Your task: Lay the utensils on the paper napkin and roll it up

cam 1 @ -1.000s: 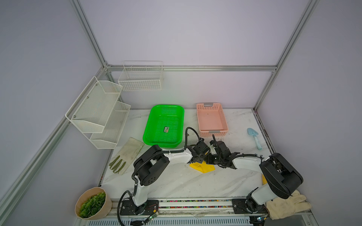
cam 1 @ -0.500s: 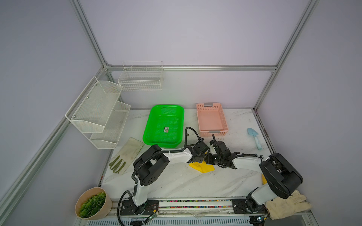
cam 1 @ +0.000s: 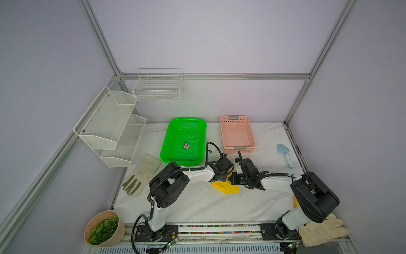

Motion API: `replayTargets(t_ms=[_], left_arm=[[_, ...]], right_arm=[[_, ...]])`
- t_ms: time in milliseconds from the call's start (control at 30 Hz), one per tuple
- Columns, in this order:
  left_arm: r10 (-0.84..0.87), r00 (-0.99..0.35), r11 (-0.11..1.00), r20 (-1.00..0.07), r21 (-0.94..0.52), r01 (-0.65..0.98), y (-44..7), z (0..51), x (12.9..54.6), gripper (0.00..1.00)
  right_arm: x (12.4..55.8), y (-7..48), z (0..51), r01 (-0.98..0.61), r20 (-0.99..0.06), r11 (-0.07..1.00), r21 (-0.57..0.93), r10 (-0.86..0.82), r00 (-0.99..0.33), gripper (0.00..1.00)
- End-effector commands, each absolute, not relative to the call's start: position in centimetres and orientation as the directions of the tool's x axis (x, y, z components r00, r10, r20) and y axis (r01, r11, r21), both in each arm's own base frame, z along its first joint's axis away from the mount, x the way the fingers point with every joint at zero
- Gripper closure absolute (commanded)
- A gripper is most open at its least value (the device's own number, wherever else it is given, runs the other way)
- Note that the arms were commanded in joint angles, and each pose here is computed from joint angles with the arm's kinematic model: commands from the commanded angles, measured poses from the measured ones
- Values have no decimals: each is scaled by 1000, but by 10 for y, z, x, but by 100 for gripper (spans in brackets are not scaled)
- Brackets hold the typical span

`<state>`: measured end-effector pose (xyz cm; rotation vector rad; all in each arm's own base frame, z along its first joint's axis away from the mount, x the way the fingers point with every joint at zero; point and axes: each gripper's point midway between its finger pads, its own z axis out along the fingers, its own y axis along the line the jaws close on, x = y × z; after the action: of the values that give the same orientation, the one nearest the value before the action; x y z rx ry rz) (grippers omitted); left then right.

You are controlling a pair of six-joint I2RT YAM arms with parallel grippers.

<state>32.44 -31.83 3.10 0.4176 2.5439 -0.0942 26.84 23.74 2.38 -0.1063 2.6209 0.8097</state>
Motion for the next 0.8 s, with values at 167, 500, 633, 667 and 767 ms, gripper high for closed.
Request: replayTargets(t_ms=[167, 500, 633, 667, 767], left_arm=[[240, -807, 966, -539, 49, 255, -295, 38, 330, 51], [238, -809, 962, -537, 13, 274, -300, 39, 328, 46], [225, -802, 957, -554, -27, 287, -305, 48, 326, 37], [217, -798, 957, -562, -39, 287, -305, 53, 326, 36], [190, -789, 955, -584, -76, 286, -304, 67, 324, 35]], right_arm=[[233, 213, -16, -120, -252, 886, 448, -3, -968, 91], [234, 214, -15, -120, -252, 884, 452, -2, -968, 91], [234, 214, -15, -120, -251, 883, 453, -3, -968, 91], [234, 214, -15, -120, -252, 883, 454, -2, -968, 91], [234, 214, -15, -120, -253, 883, 453, -2, -968, 91]])
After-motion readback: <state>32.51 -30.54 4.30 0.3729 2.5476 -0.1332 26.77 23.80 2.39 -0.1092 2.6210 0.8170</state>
